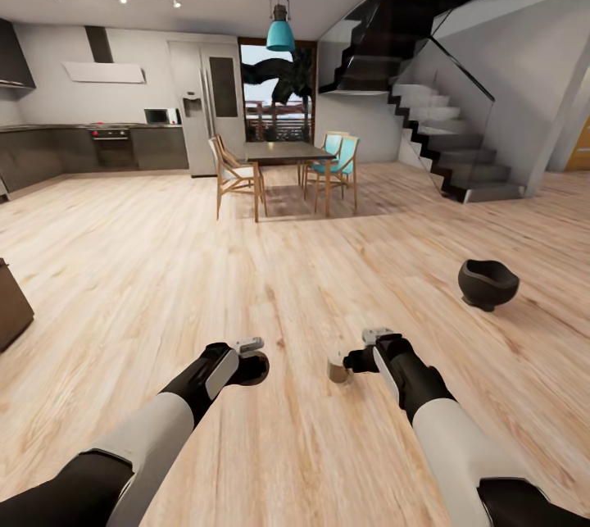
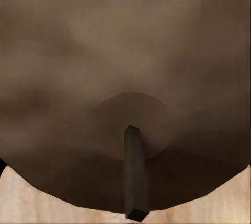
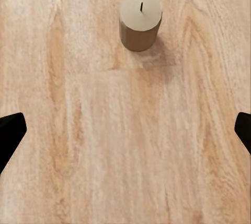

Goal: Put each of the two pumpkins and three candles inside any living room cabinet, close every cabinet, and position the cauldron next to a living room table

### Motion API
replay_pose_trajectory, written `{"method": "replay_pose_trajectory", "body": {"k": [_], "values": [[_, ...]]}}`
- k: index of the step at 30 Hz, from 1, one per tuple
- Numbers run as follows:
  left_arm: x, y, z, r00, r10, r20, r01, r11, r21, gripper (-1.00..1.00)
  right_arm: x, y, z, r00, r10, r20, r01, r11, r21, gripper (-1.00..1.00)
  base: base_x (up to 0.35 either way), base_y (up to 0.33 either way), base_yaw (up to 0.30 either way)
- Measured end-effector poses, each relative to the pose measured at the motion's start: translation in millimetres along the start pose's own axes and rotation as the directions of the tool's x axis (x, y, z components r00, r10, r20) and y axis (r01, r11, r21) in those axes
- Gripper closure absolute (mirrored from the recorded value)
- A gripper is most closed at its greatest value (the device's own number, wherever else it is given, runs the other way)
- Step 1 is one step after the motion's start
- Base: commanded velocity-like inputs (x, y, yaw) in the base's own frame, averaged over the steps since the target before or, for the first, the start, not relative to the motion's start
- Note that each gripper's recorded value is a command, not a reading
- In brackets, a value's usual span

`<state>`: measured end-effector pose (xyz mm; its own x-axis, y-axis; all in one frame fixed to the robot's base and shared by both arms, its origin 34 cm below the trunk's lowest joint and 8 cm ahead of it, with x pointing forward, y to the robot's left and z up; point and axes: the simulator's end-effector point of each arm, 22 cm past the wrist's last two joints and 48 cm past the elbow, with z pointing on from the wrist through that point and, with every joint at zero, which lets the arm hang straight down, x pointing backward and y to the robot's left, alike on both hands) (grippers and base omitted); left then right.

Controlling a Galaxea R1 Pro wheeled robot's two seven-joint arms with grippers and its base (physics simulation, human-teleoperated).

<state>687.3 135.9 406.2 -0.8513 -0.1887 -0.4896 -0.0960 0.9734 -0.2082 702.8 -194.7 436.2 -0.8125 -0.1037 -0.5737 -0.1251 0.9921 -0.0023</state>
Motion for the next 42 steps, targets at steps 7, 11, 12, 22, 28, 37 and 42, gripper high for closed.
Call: {"method": "replay_pose_trajectory", "body": {"k": [7, 11, 12, 22, 28, 37, 42], "values": [[-1, -1, 0.0, 1.0, -0.001, 0.004, 0.001, 1.0, 0.001, 1.0, -1, 6, 0.0, 0.999, 0.032, 0.003, -0.032, 0.999, -0.027, -1.0, 0.332, 0.0, 0.0], [-1, -2, 0.0, 1.0, -0.001, 0.004, 0.001, 1.0, 0.002, 1.0, -1, 7, -0.1, 0.999, 0.033, 0.003, -0.033, 0.999, -0.03, -1.0, 0.333, 0.0, 0.0], [-1, -2, -0.1, 1.0, 0.0, 0.004, 0.0, 1.0, 0.002, 1.0, -1, 7, -0.1, 0.999, 0.033, 0.003, -0.033, 0.999, -0.03, -1.0, 0.333, 0.0, 0.013], [1, -8, 0.0, 1.0, 0.001, 0.002, -0.001, 1.0, 0.01, 1.0, 0, 7, 0.4, 0.999, 0.032, 0.002, -0.032, 0.999, -0.029, -1.0, 0.232, 0.0, 0.167], [-14, -20, -6.4, 0.999, 0.002, 0.037, -0.004, 0.999, 0.038, 1.0, 12, 8, 5.7, 0.999, 0.031, -0.029, -0.031, 0.999, -0.029, -1.0, 0.024, 0.0, 0.019], [-91, -84, -68.5, 0.979, -0.004, 0.201, -0.037, 0.979, 0.2, 1.0, 35, 7, 13.5, 0.996, 0.035, -0.087, -0.038, 0.999, -0.027, -1.0, 0.0, 0.0, 0.0], [-112, -104, -102.8, 0.969, 0.032, 0.243, -0.092, 0.966, 0.24, 1.0, 35, 7, 13.6, 0.995, 0.036, -0.088, -0.039, 0.999, -0.028, -1.0, 0.0, 0.0, 0.0]]}}
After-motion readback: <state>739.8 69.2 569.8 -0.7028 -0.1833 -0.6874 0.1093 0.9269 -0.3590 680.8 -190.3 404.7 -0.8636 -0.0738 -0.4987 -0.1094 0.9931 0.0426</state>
